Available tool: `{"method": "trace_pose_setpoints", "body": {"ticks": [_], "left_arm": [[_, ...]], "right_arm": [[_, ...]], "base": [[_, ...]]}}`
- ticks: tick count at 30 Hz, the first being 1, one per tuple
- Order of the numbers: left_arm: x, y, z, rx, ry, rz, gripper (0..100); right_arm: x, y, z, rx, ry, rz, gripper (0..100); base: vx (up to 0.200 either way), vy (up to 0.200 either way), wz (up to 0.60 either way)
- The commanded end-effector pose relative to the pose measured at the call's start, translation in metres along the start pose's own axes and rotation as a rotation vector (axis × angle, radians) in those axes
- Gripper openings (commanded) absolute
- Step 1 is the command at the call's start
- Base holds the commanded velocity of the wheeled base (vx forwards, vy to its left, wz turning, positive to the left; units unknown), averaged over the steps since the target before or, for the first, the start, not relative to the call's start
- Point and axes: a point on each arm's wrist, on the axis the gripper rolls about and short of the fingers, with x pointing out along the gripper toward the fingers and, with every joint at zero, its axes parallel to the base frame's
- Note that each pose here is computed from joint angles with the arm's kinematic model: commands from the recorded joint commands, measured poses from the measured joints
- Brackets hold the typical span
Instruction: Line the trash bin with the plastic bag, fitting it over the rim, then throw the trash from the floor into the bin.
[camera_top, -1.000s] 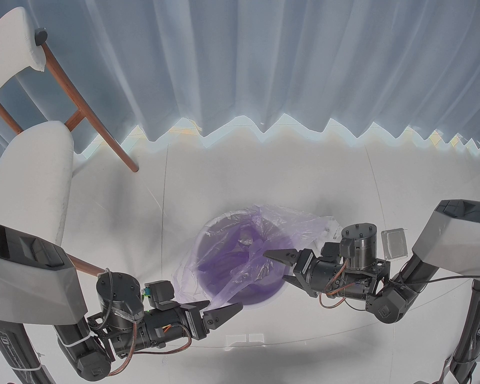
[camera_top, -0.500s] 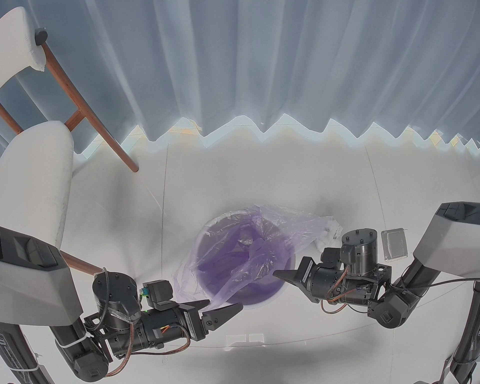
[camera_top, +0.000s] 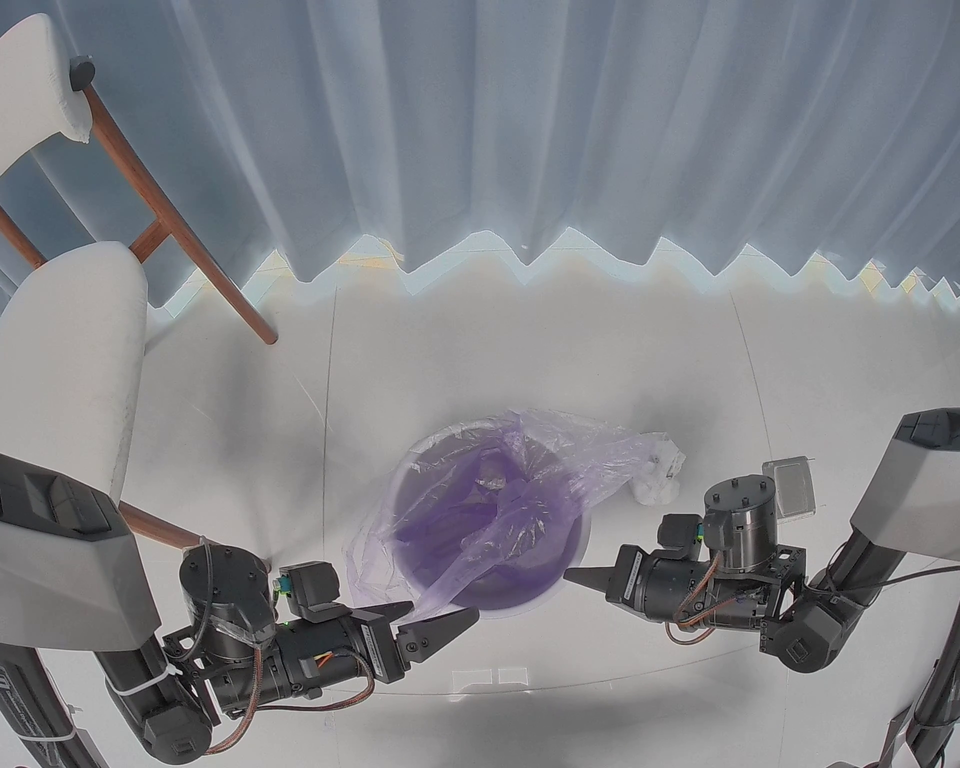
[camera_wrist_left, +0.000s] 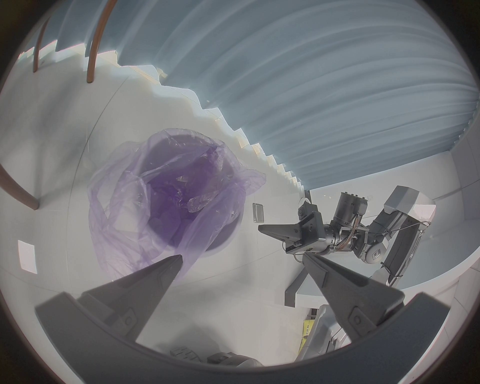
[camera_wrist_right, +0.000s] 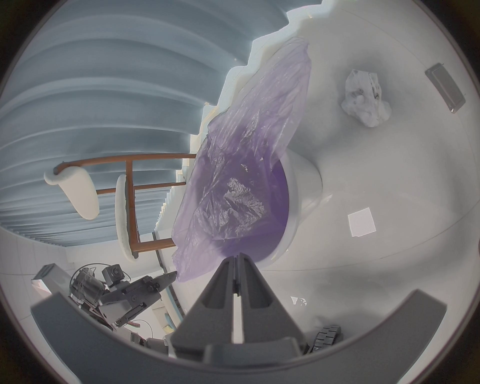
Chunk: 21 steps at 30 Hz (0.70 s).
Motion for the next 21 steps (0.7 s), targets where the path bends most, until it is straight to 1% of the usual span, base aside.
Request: {"method": "trace_pose_setpoints", "body": {"ticks": [1,6,9,12,15,18,21], "left_arm": [[-0.002,0.001,-0.002,-0.004,0.011,0.007,100],[-0.002,0.001,-0.002,-0.008,0.011,0.009,100],[-0.003,0.002,-0.003,-0.010,0.015,0.014,100],[-0.003,0.002,-0.004,-0.009,0.017,0.016,100],[-0.004,0.002,-0.004,-0.011,0.018,0.017,100],[-0.004,0.003,-0.004,-0.011,0.017,0.021,100],[-0.006,0.005,-0.005,-0.016,0.021,0.029,100]], "right_arm": [[-0.010,0.001,-0.004,-0.016,0.003,-0.001,0],[-0.014,-0.003,-0.014,-0.052,0.039,-0.022,0],[-0.017,-0.005,-0.019,-0.052,0.056,-0.033,0],[-0.017,-0.005,-0.026,-0.073,0.081,-0.037,0],[-0.019,-0.006,-0.031,-0.112,0.096,-0.043,0],[-0.021,-0.008,-0.032,-0.121,0.102,-0.048,0],[-0.024,-0.010,-0.039,-0.144,0.127,-0.059,0]], "base": [[0.000,0.000,0.00],[0.000,0.000,0.00],[0.000,0.000,0.00],[0.000,0.000,0.00],[0.000,0.000,0.00],[0.000,0.000,0.00],[0.000,0.000,0.00]]}}
